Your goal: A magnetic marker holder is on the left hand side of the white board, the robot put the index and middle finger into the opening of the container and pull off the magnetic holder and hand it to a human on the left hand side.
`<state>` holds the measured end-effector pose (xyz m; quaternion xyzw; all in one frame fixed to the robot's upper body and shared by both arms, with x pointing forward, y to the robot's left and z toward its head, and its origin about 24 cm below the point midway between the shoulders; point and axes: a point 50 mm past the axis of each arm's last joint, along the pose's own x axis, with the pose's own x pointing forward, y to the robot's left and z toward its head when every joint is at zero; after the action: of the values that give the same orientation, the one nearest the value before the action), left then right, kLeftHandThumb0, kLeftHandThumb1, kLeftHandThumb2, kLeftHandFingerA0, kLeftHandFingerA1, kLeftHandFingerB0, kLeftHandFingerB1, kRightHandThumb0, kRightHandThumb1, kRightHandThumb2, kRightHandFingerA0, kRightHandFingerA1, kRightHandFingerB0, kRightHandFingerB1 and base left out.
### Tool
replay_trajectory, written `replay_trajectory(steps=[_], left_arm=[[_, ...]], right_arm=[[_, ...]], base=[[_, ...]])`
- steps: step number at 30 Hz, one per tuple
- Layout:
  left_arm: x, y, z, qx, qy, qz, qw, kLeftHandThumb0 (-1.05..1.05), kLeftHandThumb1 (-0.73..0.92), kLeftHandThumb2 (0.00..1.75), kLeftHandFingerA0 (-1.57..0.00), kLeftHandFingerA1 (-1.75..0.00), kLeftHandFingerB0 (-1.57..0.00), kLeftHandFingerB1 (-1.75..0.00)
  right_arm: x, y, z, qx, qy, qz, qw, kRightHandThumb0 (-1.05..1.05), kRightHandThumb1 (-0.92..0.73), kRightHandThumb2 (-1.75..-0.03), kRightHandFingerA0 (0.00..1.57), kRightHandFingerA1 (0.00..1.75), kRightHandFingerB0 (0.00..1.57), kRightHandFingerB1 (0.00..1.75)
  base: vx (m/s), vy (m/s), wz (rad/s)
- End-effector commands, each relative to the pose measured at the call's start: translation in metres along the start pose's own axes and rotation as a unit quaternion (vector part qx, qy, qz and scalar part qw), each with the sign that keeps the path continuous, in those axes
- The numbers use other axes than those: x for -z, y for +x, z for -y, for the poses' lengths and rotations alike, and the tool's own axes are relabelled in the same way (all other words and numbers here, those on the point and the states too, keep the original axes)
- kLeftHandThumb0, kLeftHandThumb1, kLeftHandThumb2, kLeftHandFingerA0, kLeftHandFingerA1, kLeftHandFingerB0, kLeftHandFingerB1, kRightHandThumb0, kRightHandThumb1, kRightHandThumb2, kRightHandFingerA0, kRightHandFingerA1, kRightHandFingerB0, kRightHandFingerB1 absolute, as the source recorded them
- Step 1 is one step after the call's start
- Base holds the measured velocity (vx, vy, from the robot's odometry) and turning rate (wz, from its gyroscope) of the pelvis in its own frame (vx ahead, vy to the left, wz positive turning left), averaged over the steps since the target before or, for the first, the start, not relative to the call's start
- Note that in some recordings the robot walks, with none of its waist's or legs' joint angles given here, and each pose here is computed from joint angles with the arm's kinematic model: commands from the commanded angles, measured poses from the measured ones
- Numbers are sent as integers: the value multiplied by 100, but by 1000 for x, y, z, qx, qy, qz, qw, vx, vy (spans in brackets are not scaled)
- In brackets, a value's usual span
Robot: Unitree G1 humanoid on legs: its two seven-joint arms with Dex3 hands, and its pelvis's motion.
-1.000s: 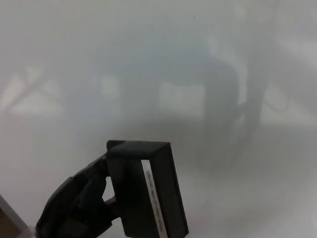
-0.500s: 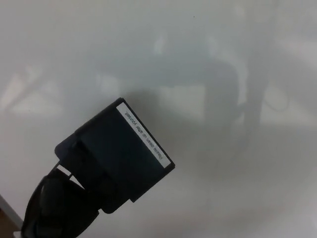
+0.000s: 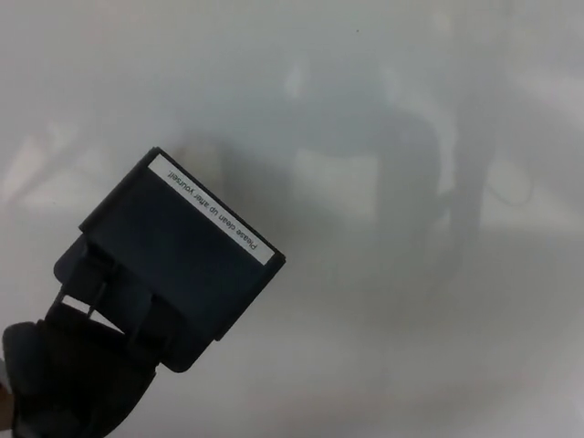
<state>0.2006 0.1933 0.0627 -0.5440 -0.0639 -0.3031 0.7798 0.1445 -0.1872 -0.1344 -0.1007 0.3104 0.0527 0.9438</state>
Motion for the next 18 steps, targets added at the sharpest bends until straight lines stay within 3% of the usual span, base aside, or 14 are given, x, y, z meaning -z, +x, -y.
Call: replay_trajectory(steps=[1,2,7,8,14,15,17,18], left_arm=[[-20,5,28,214,-83,58,972,-89,49,56,-43,-33,-26,-35],[-22,4,30,249,-75,48,964,-89,48,56,-47,-34,-29,-35],[-22,1,29,269,-68,47,960,-87,47,56,-50,-35,-36,-34],[-22,0,28,268,-66,43,960,-83,43,55,-50,-36,-36,-36],[-25,-7,20,266,-47,24,963,-82,41,55,-56,-39,-40,-38],[-26,-8,17,267,-40,16,963,-84,35,75,-62,-47,-37,-44],[-26,-8,16,268,-37,13,963,-84,35,75,-62,-47,-37,-44],[-25,-7,16,278,-34,17,960,-87,47,56,-70,-44,-42,-41]], right_arm=[[-2,2,11,28,13,-3,1000,-63,-62,-93,45,55,16,42],[-2,2,10,27,15,-2,1000,-62,-63,-92,45,55,16,42],[-2,2,11,29,15,-3,999,-61,-63,-93,45,55,15,42],[-2,3,11,28,16,-4,999,-56,-78,-63,50,41,21,28],[-3,3,10,28,18,-3,999,-55,-79,-63,51,41,21,28],[-3,3,10,27,22,-1,999,-54,-78,-63,51,41,21,28],[-3,3,10,26,24,0,999,-54,-78,-63,51,41,21,28],[-4,3,11,26,22,-1,999,-55,-79,-63,50,41,20,28]], base=[[0,0,0],[0,0,0],[0,0,0],[0,0,0],[0,0,0],[0,0,0],[0,0,0],[0,0,0]])
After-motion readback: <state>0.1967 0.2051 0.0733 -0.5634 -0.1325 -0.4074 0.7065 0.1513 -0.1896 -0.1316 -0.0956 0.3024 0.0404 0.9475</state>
